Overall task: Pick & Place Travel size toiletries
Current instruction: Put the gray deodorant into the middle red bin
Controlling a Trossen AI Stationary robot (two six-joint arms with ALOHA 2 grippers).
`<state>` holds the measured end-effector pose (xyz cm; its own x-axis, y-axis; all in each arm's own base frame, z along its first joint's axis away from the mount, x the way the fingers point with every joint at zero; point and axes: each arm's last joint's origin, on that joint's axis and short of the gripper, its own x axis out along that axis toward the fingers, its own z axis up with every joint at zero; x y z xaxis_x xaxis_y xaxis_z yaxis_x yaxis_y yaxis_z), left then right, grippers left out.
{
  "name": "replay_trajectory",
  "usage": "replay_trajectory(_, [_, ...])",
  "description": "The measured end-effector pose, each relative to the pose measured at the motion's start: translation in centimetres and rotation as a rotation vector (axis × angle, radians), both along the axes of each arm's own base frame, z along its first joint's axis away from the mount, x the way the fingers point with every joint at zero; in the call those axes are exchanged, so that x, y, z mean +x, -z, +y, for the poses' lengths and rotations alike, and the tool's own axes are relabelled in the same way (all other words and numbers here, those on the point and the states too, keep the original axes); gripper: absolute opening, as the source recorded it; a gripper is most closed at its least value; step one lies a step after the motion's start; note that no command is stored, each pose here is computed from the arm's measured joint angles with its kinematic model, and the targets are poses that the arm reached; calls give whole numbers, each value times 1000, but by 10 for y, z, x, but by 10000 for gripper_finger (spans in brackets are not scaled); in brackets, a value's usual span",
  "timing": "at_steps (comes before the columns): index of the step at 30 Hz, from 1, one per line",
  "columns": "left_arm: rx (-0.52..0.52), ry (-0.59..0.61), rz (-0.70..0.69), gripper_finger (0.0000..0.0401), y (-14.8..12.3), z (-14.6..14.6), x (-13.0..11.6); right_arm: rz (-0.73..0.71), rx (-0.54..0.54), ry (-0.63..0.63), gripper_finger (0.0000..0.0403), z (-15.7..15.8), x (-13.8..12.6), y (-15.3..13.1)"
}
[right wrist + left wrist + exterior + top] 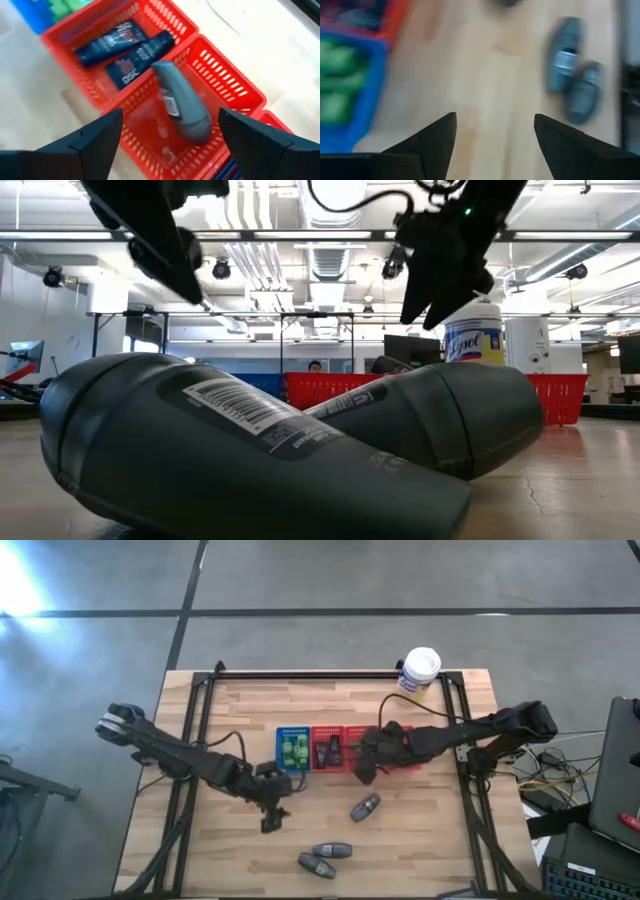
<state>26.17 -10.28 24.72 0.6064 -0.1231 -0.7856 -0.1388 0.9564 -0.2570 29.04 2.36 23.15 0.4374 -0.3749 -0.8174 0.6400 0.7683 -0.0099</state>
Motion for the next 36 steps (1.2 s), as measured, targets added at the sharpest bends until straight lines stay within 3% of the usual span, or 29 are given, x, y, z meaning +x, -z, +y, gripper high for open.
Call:
replay_trajectory(7, [6, 288, -77, 270, 18, -24, 23, -39, 11, -76, 350, 17, -23, -16])
replay_trajectory(15, [13, 503, -81, 270, 49, -68, 59, -78, 58, -22, 361, 25, -60, -24])
replay_trajectory(25, [-49, 522, -47, 271, 65, -94, 78, -80, 65, 17, 352, 26, -72, -16])
replay_trajectory(36, [-13, 565, -11, 271, 96, -106, 77, -40, 55, 17, 364, 27, -69, -8])
